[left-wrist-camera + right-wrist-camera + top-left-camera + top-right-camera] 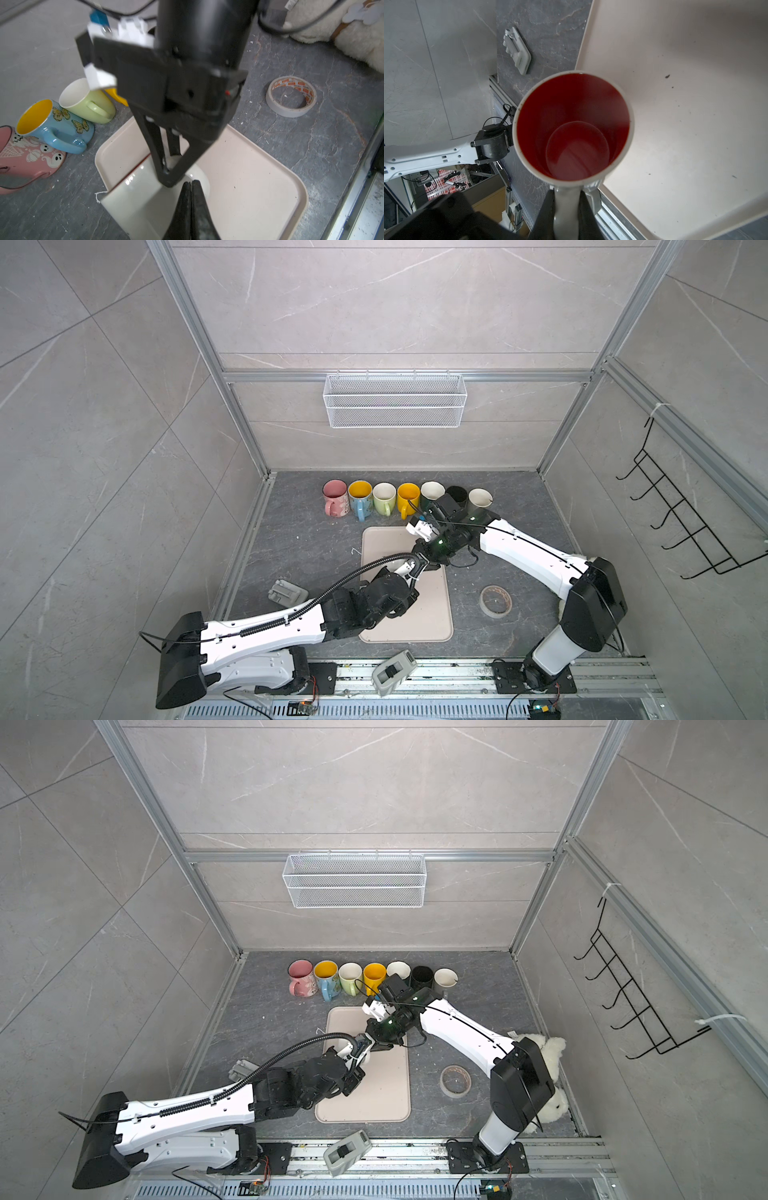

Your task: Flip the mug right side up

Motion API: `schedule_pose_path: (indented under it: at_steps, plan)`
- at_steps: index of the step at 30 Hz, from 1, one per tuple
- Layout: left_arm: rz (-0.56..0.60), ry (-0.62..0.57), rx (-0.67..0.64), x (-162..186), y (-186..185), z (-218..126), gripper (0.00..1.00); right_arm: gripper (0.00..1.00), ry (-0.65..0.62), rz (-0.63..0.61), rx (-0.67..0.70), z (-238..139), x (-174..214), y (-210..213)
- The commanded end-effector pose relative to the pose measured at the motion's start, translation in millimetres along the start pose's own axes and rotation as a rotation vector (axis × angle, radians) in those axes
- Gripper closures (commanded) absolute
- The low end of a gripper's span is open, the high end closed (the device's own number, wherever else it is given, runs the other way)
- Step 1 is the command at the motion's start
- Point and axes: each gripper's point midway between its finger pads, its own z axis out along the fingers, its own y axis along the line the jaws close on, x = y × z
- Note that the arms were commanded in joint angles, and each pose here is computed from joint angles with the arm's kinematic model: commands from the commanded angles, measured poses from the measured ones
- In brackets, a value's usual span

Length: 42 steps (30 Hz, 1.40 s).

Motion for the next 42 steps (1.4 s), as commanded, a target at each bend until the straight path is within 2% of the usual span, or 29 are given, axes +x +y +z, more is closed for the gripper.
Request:
schedule_pose_path:
  at_steps: [1,10,17,30,37,42]
  plan:
    - [-0.019,-0.105,-0.041,-34,11,-12,1.00,1.00,0.011,-0.021,-0.049,-5,5,15]
    - [-0.041,-0.100,-0.063,-31,18,-19,1.00,1.00,-0.023,-0.019,-0.032,-6,2,12]
    - [-0.118,-0.129,-0.103,-29,34,-35,1.00,1.00,-0.075,-0.030,-0.018,-11,-6,13]
    - [-0.331,-0.227,-0.191,-27,71,-70,1.00,1.00,-0.233,-0.118,0.019,-24,-39,21]
    - [-0.497,-0.221,-0.236,-21,98,-93,1.00,1.00,-0.324,-0.225,0.065,-23,-75,32]
    - [-0.625,-0.178,-0.218,-10,111,-96,1.00,1.00,-0.376,-0.299,0.082,-16,-100,43]
